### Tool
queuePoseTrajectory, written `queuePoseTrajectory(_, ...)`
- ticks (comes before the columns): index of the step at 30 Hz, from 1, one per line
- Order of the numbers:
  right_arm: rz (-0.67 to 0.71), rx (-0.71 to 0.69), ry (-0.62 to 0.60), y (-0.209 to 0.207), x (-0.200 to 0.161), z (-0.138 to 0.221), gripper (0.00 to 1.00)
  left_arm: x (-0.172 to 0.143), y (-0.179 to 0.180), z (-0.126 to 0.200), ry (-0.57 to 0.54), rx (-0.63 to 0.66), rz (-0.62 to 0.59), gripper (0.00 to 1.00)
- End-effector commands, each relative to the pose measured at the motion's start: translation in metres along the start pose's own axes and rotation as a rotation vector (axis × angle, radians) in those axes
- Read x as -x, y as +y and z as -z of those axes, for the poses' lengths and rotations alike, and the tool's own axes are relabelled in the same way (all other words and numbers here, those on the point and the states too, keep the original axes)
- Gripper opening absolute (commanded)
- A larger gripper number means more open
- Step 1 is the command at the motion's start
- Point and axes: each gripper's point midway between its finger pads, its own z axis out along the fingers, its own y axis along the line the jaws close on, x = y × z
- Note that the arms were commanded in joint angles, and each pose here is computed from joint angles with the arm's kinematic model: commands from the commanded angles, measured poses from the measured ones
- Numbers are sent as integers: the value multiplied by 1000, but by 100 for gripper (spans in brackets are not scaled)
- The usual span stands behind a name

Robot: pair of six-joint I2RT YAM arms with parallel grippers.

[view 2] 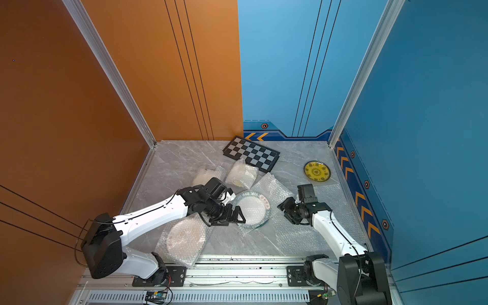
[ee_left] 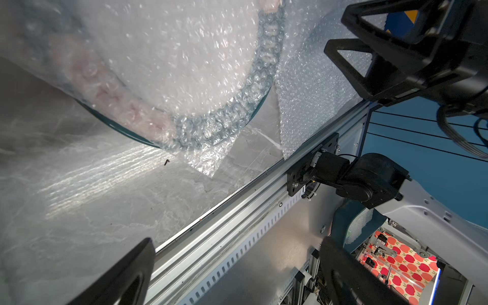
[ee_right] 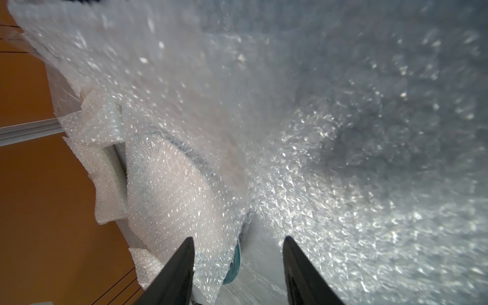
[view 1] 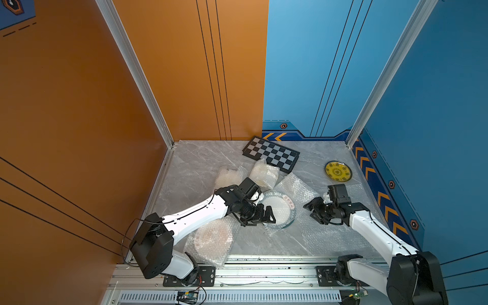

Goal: Unpack dinner plates from bubble wrap
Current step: Unwrap the bubble wrap at the center of the board.

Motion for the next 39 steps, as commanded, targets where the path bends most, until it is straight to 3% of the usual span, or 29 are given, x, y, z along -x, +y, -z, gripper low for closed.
queuePoseTrajectory(1, 6, 45, -6, 7, 1, -8, 54, 10, -4, 6, -38, -5, 4, 98)
queuePoseTrajectory(12, 24, 45, -24, 22, 13, -29, 46, 19, 3, 24, -85, -12, 36, 98)
queuePoseTrajectory(21, 25, 71, -56, 40, 21, -27, 15, 24, 7, 33, -109, -21, 51, 98)
queuePoseTrajectory(24, 29, 80, -68, 49, 20, -20, 9, 28, 2, 38, -123, -32, 27, 98)
queuePoseTrajectory(29, 14, 109, -104, 74, 21, -7, 5, 38, -18, 55, -175, -25, -118, 98)
queuePoseTrajectory(39, -3, 196, -116, 150, 42, 10, 1, 60, -32, 73, -210, 275, -519, 98)
